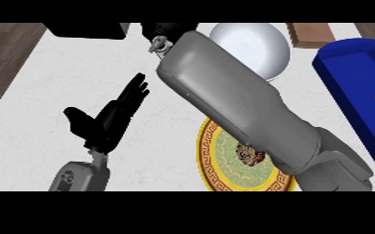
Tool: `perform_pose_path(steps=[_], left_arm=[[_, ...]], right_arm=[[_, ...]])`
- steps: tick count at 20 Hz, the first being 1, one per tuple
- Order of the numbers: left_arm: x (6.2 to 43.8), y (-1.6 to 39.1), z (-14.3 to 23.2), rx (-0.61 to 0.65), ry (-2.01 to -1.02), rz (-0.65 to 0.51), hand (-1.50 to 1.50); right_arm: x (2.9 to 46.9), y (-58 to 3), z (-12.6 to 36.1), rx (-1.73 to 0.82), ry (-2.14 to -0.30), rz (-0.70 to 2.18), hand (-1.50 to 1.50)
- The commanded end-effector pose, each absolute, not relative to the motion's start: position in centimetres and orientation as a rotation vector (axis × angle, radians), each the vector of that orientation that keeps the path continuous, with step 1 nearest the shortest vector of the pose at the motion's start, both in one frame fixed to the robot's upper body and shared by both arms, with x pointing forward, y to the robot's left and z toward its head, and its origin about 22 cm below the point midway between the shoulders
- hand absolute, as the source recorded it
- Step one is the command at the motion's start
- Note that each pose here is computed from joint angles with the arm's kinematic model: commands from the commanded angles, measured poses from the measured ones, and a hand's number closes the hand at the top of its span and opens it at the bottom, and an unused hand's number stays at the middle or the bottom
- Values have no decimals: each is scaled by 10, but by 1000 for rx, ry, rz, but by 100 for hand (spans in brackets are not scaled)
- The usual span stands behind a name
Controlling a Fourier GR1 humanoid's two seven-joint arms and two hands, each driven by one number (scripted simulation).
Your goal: Pick the squash from the plate and place it in the bowl
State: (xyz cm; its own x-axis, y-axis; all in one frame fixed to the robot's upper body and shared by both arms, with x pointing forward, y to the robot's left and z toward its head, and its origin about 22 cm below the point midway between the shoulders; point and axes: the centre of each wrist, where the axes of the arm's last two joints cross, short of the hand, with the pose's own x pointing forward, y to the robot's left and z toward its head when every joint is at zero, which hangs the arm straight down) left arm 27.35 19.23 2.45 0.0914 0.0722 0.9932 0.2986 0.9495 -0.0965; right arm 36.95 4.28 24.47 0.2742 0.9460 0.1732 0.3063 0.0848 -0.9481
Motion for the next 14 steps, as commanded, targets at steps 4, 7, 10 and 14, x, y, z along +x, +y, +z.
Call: perform_pose_path(steps=[4, 7, 10, 14], left_arm=[[269, 195, 26, -296, -1475, -138, 0], [277, 192, 31, -296, -1493, -149, 0], [270, 198, 20, -291, -1483, -149, 0], [273, 194, 36, -282, -1485, -144, 0]], right_arm=[[391, 33, 244, -1480, -1080, 457, 150], [409, 13, 236, -1464, -1130, 408, 150], [424, -10, 237, -1468, -1103, 416, 150], [444, -54, 210, -1495, -1073, 460, 150]])
